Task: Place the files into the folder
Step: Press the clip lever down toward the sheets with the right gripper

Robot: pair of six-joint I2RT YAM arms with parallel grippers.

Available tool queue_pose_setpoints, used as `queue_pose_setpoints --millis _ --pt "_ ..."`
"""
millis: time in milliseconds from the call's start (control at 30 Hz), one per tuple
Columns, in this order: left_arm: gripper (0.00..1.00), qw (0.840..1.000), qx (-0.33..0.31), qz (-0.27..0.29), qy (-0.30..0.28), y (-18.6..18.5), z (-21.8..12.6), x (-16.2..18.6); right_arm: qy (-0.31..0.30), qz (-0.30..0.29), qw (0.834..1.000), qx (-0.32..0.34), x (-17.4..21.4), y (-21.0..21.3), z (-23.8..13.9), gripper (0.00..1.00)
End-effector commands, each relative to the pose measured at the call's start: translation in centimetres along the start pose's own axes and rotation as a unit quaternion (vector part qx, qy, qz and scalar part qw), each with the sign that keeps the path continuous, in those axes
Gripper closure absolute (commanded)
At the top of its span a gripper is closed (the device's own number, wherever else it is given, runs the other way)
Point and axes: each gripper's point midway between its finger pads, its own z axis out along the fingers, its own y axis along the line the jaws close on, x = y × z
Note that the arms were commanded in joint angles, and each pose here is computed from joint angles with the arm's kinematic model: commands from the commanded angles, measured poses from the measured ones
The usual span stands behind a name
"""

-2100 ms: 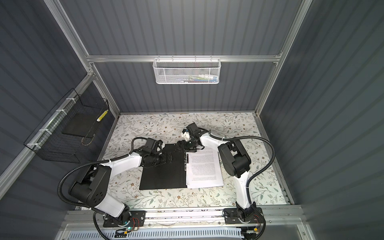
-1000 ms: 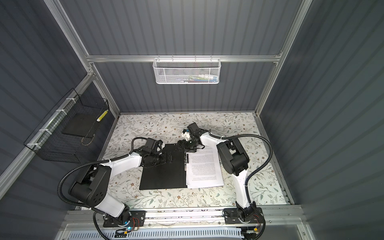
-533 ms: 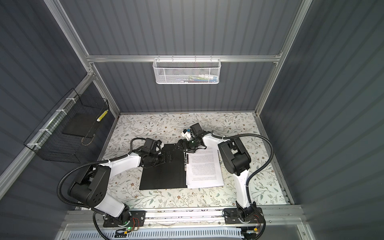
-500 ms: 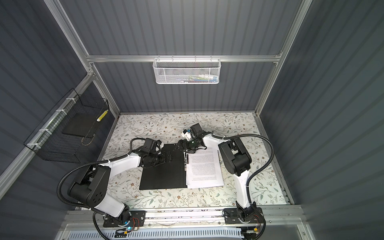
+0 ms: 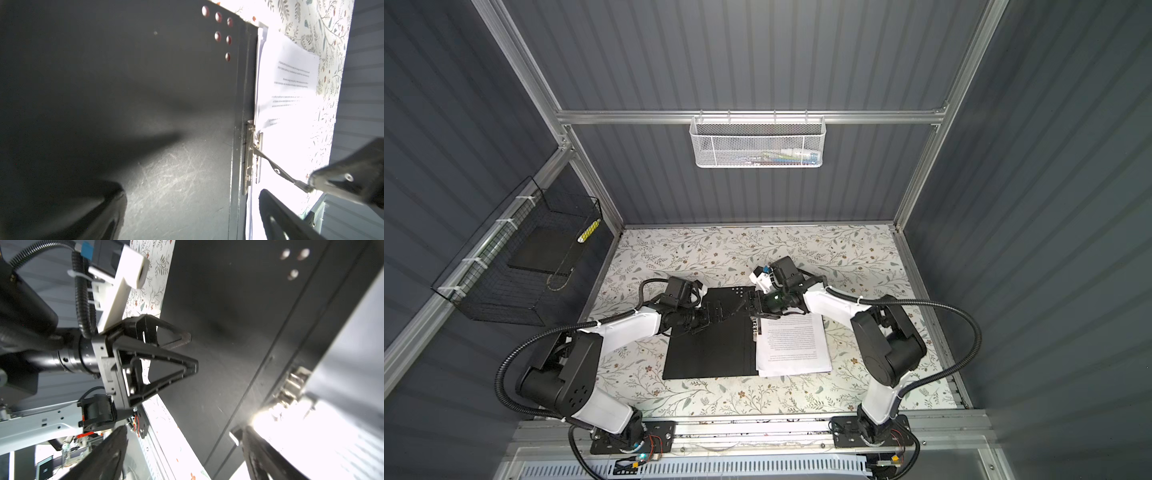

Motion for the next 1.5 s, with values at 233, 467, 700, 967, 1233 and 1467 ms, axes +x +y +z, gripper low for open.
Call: queue_pose_setpoints --millis 233,467,700,967,1233,1467 --pt "0.00 0.999 -0.038 0.014 0.032 -0.4 -2.5 0.3 -0.136 0.093 0.971 0.171 -1.3 -3.1 -5.5 0.01" --pt "0.00 0.999 -0.048 0.021 -0.007 -1.0 -3.2 -1.4 -0.173 0.215 0.942 0.190 0.3 -3.9 -6.2 0.14" --pt "0.00 0.998 -0.065 0.006 -0.003 0.4 -2.2 -0.8 -0.139 0.342 0.902 0.223 2.2 -3.7 -3.2 0.58" --pt "0.00 0.997 -0.081 0.000 -0.003 1.6 -1.7 -0.3 -0.142 0.375 0.892 0.208 0.4 -2.7 -1.0 0.68" --pt "0.00 0.993 -0.117 -0.013 0.000 3.7 -1.4 0.8 -0.134 0.387 0.889 0.204 0.0 -2.4 -0.2 0.71" --pt "0.00 0.993 -0.120 -0.017 0.002 4.1 -1.1 1.1 -0.116 0.399 0.885 0.208 0.6 -2.7 0.7 0.78"
